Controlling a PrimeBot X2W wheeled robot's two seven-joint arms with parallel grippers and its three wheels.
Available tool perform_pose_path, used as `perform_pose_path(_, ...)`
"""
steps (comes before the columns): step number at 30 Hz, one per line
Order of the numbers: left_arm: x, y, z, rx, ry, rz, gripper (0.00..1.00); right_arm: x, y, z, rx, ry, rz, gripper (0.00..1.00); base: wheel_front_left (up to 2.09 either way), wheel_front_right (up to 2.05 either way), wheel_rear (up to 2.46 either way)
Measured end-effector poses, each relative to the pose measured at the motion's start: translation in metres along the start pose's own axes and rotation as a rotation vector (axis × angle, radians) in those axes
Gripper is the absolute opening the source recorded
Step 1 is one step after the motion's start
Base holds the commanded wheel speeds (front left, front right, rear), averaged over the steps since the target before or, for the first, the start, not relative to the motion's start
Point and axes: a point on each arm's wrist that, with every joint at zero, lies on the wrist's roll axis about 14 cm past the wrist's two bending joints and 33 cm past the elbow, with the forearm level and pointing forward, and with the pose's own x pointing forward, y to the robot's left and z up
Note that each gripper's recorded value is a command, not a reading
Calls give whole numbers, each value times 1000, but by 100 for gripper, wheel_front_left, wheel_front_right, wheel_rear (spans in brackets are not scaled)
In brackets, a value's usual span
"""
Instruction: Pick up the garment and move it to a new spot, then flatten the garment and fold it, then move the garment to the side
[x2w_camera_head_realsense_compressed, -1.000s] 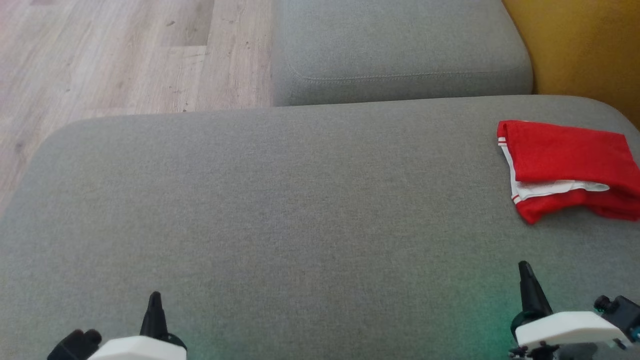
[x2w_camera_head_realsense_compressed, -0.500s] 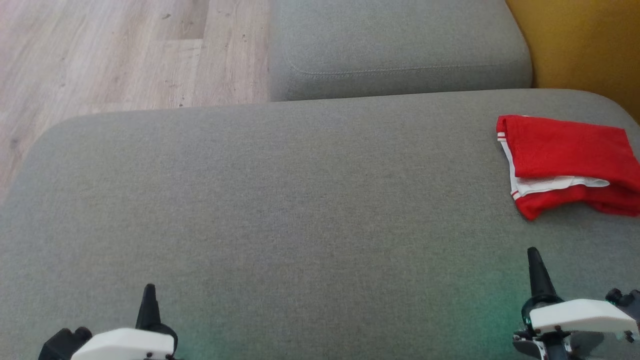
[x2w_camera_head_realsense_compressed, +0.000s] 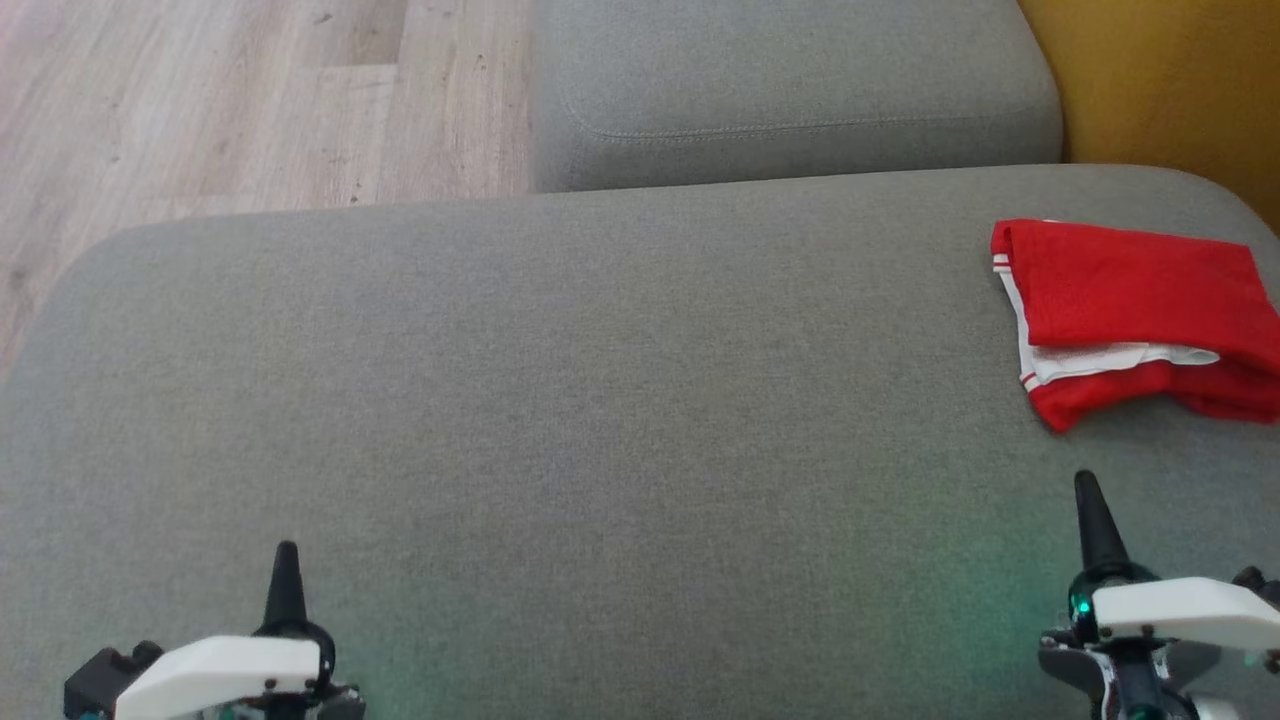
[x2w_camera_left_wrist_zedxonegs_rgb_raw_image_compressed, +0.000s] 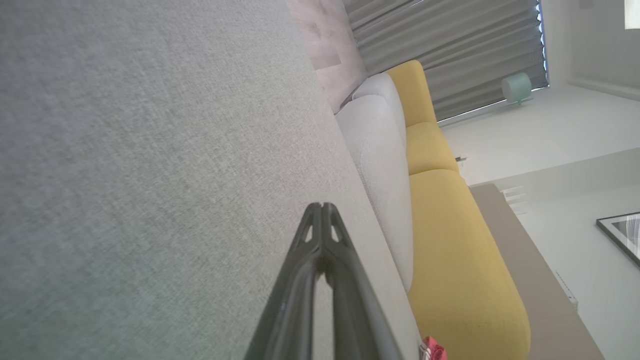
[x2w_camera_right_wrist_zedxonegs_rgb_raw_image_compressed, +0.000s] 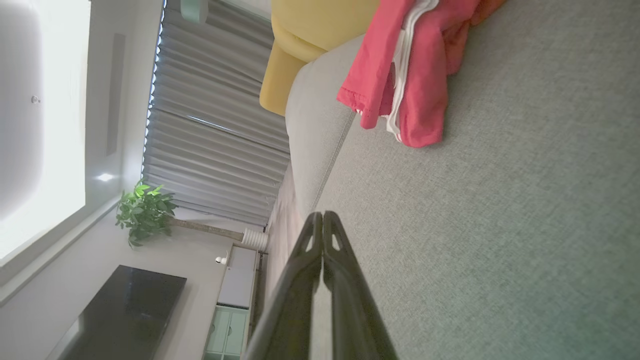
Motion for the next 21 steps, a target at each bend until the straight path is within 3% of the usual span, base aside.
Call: perform_pose_path(21, 13, -16, 14, -209, -32, -78, 0, 10, 6, 17, 237, -45, 26, 0, 0, 0, 0)
